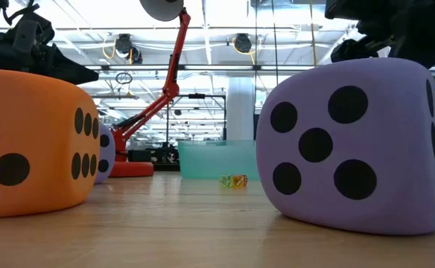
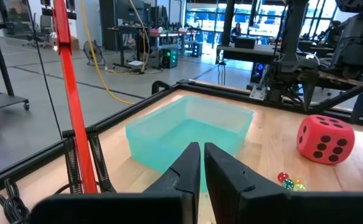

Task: Pick & Place Dice
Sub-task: Put the large red die into the blue bin

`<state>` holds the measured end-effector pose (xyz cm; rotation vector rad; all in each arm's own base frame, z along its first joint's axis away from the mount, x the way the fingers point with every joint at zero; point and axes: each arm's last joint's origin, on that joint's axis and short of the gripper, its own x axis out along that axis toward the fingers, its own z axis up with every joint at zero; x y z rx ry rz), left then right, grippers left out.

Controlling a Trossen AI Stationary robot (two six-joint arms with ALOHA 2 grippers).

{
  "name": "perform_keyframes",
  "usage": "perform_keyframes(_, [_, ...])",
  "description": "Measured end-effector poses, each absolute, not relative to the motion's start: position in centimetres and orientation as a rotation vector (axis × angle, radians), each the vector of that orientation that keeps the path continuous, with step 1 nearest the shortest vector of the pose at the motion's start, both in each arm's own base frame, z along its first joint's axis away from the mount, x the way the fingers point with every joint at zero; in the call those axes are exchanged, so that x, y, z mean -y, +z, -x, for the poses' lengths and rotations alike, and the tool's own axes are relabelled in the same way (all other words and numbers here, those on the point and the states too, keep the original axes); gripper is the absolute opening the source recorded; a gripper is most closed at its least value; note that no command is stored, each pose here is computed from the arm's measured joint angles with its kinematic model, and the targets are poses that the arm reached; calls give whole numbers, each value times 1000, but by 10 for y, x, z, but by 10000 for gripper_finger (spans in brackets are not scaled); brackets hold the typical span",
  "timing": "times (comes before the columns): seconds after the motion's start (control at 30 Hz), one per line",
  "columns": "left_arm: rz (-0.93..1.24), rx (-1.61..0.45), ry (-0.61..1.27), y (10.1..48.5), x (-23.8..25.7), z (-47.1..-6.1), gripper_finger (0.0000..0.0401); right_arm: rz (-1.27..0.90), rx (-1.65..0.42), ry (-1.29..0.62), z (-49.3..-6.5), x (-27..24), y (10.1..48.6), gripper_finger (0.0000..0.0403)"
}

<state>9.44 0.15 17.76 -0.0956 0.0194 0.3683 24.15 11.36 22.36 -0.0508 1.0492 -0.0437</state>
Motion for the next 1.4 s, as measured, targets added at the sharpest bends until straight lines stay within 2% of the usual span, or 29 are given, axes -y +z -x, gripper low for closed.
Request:
perform_keyframes(0.17, [93,-35,368,176,-2,-94,31,10,-1077,18,-241,-115,223,400])
perform_keyframes(0.5, [90,-38,368,176,-2,-94,31,21,-1097,8,-240,-112,222,400])
perform_keyframes(1.0, [91,-39,369,176,-2,-94,31,-37,-1065,67,-237,-105,190,400])
perform_keyframes(1.4, [98,-37,367,176,-1,-94,31,-34,-1011,70,-238,-94,199,400])
